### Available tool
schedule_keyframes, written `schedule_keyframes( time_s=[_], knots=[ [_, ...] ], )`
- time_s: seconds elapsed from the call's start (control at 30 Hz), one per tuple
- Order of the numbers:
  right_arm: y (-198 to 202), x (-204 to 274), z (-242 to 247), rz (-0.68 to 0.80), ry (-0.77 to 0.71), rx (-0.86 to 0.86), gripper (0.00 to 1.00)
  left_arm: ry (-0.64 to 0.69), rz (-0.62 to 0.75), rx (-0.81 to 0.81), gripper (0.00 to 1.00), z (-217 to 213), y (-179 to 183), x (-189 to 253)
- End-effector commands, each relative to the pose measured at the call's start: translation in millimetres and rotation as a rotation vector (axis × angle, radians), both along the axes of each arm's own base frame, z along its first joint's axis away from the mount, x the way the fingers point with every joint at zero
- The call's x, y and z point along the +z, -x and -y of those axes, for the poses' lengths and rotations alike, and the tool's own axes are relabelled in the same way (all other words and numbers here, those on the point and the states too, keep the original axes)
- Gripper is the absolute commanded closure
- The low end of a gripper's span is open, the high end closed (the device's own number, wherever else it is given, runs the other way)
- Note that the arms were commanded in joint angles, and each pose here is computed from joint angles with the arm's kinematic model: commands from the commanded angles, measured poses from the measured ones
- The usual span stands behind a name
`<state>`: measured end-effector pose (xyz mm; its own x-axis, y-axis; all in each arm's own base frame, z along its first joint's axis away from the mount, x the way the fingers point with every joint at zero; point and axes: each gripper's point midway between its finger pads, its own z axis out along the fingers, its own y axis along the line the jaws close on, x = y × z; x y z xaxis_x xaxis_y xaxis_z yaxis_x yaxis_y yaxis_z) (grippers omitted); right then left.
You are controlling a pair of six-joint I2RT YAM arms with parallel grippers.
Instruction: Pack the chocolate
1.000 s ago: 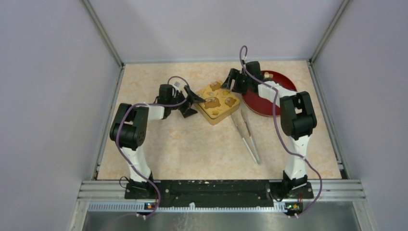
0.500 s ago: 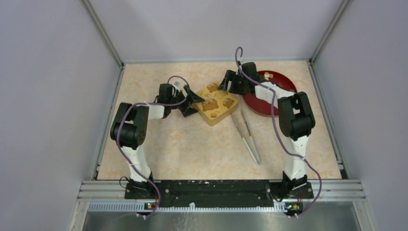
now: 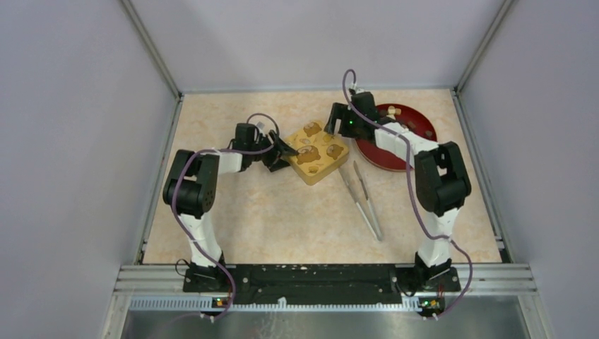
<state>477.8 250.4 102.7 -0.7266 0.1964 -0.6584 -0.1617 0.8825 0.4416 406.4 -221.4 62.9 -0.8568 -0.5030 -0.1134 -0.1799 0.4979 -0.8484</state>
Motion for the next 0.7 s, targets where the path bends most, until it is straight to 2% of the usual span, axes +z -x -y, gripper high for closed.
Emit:
schedule_keyframes(
  time_s=[0.0, 0.13, 0.23, 0.37, 0.47, 0.57, 0.63, 0.67],
  knots=[
    [1.9, 88.4, 25.6, 0.233, 0.103, -0.126, 0.17, -0.043, -0.006, 0.005, 0.33, -3.0, -5.2, -9.9],
    [30.1, 119.3, 14.3, 0.286, 0.031, -0.073, 0.17, -0.054, -0.02, 0.007, 0.33, -4.7, -2.1, -14.6],
    [59.9, 124.2, -10.2, 0.273, -0.064, 0.085, 0.17, -0.056, -0.033, 0.001, 0.33, -4.9, 1.2, -16.9],
    [96.2, 79.8, -36.6, 0.158, -0.173, 0.224, 0.17, -0.061, -0.042, -0.002, 0.32, -5.9, 5.2, -20.4],
    [121.5, 23.0, -49.3, 0.025, -0.238, 0.293, 0.19, -0.065, -0.046, -0.006, 0.32, -6.2, 6.6, -22.5],
    [127.9, -18.4, -47.4, -0.057, -0.223, 0.281, 0.2, -0.065, -0.049, -0.014, 0.31, -5.9, 8.1, -23.7],
    [128.4, -17.2, -47.0, -0.061, -0.219, 0.276, 0.21, -0.07, -0.048, -0.018, 0.31, -6.2, 8.2, -22.6],
    [126.3, -0.4, -48.2, -0.022, -0.232, 0.278, 0.21, -0.073, -0.045, -0.019, 0.31, -6.4, 8.3, -21.8]
  ],
)
